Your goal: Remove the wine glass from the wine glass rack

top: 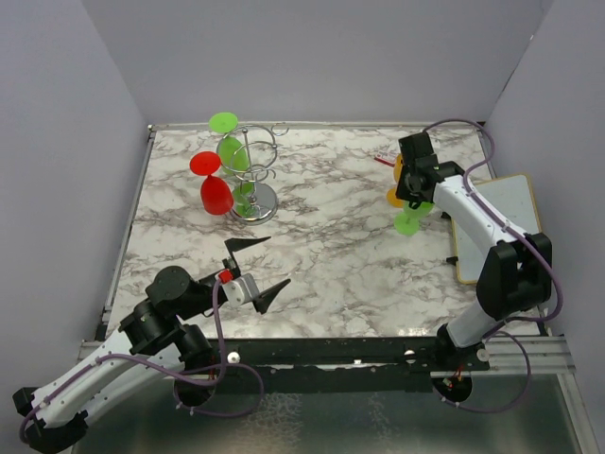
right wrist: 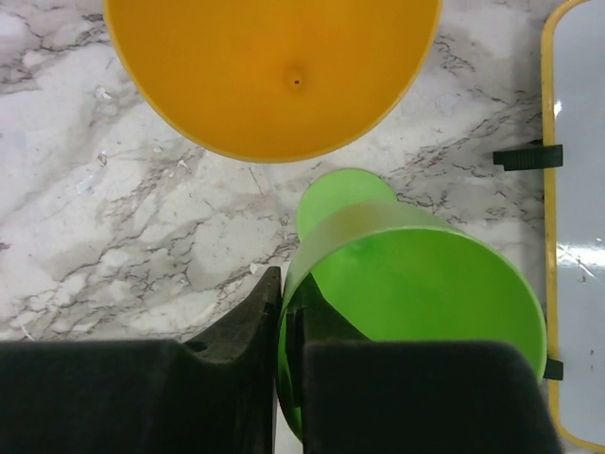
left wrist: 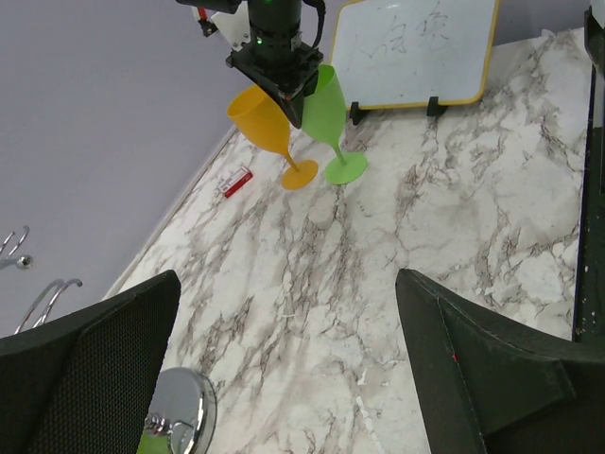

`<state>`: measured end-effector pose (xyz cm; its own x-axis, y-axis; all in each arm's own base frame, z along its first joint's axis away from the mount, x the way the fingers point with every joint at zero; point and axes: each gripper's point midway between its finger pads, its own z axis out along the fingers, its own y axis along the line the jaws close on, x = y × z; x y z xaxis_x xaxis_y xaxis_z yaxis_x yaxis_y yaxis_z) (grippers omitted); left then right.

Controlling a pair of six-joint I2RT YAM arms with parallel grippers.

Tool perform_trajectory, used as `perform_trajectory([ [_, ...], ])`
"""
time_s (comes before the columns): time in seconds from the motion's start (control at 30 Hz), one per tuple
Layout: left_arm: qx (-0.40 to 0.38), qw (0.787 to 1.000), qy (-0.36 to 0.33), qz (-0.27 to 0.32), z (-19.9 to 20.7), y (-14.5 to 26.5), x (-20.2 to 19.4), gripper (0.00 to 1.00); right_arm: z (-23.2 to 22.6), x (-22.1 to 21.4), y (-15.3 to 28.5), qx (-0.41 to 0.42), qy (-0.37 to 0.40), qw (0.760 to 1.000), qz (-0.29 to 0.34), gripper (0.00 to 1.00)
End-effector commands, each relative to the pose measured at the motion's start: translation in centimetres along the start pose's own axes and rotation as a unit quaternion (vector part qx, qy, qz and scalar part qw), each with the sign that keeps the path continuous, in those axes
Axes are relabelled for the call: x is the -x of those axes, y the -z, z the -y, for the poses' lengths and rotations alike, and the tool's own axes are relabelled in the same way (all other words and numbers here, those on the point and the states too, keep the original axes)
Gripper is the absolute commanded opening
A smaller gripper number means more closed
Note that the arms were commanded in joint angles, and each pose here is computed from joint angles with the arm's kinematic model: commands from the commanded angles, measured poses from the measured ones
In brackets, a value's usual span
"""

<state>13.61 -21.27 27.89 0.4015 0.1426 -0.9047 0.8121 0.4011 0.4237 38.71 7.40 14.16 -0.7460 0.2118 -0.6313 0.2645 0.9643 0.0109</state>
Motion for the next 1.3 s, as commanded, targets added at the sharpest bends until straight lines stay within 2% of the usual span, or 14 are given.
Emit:
perform_trajectory([
  [0.0,0.019,1.0,0.004,0.005,-0.8,0.3,0.7,0.99,-1.1,1.3,-0.5,0.034,-0.013,0.999,0.018,0.12],
  [0.1,0.02,1.0,0.005,0.005,-0.9,0.3,0.8,0.99,-0.8,1.5,-0.5,0.029,-0.01,0.999,0.021,0.29],
  [0.17,0.023,1.0,0.006,0.005,-1.0,0.4,0.8,0.99,-0.6,1.6,-0.2,0.026,-0.009,0.999,0.024,0.36],
  [0.37,0.026,1.0,0.008,0.006,-1.1,0.4,0.8,0.99,-0.2,3.7,3.5,0.049,0.002,0.997,0.066,0.44],
  [0.5,0.028,1.0,0.01,0.003,-1.1,0.3,0.7,0.99,-1.5,5.6,8.4,0.136,0.039,0.982,0.126,0.51],
  [0.53,0.032,0.999,0.015,0.001,-1.2,0.3,0.6,0.99,-2.3,5.8,9.7,0.173,0.048,0.973,0.144,0.51],
  [0.6,0.05,0.998,0.036,-0.002,-1.7,0.2,0.5,0.99,-3.9,6.0,12.9,0.253,0.064,0.947,0.186,0.6],
  [0.7,0.06,0.996,0.062,-0.016,-2.1,-0.2,0.2,0.99,-7.0,4.3,16.9,0.388,0.106,0.89,0.217,0.73],
  [0.77,0.05,0.996,0.072,-0.025,-1.8,-0.7,0.1,0.99,-9.0,2.1,18.6,0.467,0.13,0.85,0.207,0.79],
  [0.83,0.035,0.995,0.085,-0.038,-1.3,-1.3,-0.3,0.99,-11.0,-0.8,19.0,0.528,0.147,0.819,0.17,0.81],
  [0.93,0.009,0.992,0.107,-0.065,-0.5,-2.4,-1.0,0.99,-13.5,-4.7,18.9,0.571,0.169,0.795,0.121,0.81],
  [1.13,-0.034,0.98,0.175,-0.085,0.5,-5.0,-0.3,0.99,-16.5,-9.9,18.4,0.579,0.211,0.784,0.08,0.81],
  [1.27,0.034,0.971,0.224,-0.075,-2.4,-6.7,1.2,0.99,-15.7,-8.9,16.9,0.527,0.204,0.82,0.097,0.81],
])
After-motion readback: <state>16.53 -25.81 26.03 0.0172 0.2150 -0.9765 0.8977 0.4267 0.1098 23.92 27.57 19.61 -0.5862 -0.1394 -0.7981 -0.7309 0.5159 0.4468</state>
